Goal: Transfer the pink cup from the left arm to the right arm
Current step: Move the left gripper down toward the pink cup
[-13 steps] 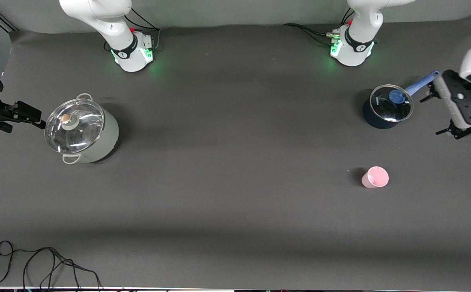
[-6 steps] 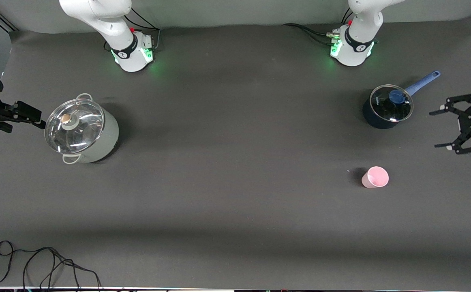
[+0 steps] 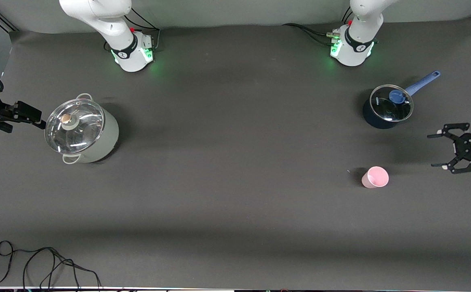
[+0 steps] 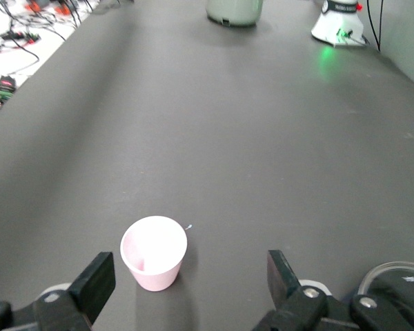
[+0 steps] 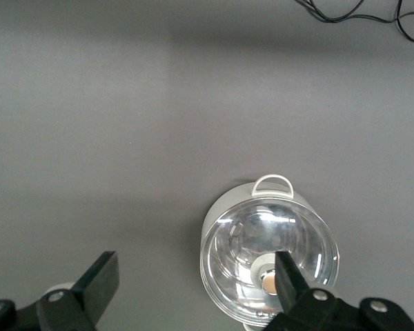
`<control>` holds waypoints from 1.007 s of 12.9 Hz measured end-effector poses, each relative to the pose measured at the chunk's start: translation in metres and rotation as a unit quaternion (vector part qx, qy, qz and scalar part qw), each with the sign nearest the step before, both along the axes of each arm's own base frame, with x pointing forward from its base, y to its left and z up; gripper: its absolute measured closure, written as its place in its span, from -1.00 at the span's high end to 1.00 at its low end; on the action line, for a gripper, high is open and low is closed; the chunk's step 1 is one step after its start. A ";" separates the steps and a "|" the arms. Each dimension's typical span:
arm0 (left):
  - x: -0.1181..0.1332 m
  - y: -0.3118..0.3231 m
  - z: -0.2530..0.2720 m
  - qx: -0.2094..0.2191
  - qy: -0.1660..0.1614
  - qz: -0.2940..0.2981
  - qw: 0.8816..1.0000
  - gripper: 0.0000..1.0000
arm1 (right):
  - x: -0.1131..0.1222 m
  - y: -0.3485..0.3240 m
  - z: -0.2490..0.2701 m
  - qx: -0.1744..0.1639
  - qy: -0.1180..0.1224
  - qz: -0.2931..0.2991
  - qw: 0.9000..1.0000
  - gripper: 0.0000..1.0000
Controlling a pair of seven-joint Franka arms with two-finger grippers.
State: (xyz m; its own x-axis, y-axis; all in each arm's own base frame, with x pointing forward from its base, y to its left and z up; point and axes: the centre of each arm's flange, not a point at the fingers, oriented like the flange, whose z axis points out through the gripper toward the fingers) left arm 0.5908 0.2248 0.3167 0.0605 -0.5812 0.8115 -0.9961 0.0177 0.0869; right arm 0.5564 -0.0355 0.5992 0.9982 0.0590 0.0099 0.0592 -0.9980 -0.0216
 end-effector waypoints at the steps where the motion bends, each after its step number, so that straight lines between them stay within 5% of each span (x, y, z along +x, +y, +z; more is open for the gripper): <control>1: -0.001 0.008 -0.026 -0.020 -0.009 -0.003 1.000 0.92 | 0.000 0.000 0.000 0.000 0.000 0.000 1.000 1.00; 3: 0.000 0.019 -0.076 -0.060 -0.028 0.000 0.998 0.79 | 0.000 0.000 -0.001 0.000 0.001 0.000 1.000 1.00; 10: -0.018 0.025 -0.198 -0.173 -0.009 0.081 0.982 0.89 | 0.000 0.000 -0.001 0.000 0.001 0.000 1.000 1.00; 13: -0.019 0.015 -0.224 -0.199 -0.036 0.081 0.976 0.90 | 0.000 0.000 -0.001 0.000 0.001 0.000 1.000 1.00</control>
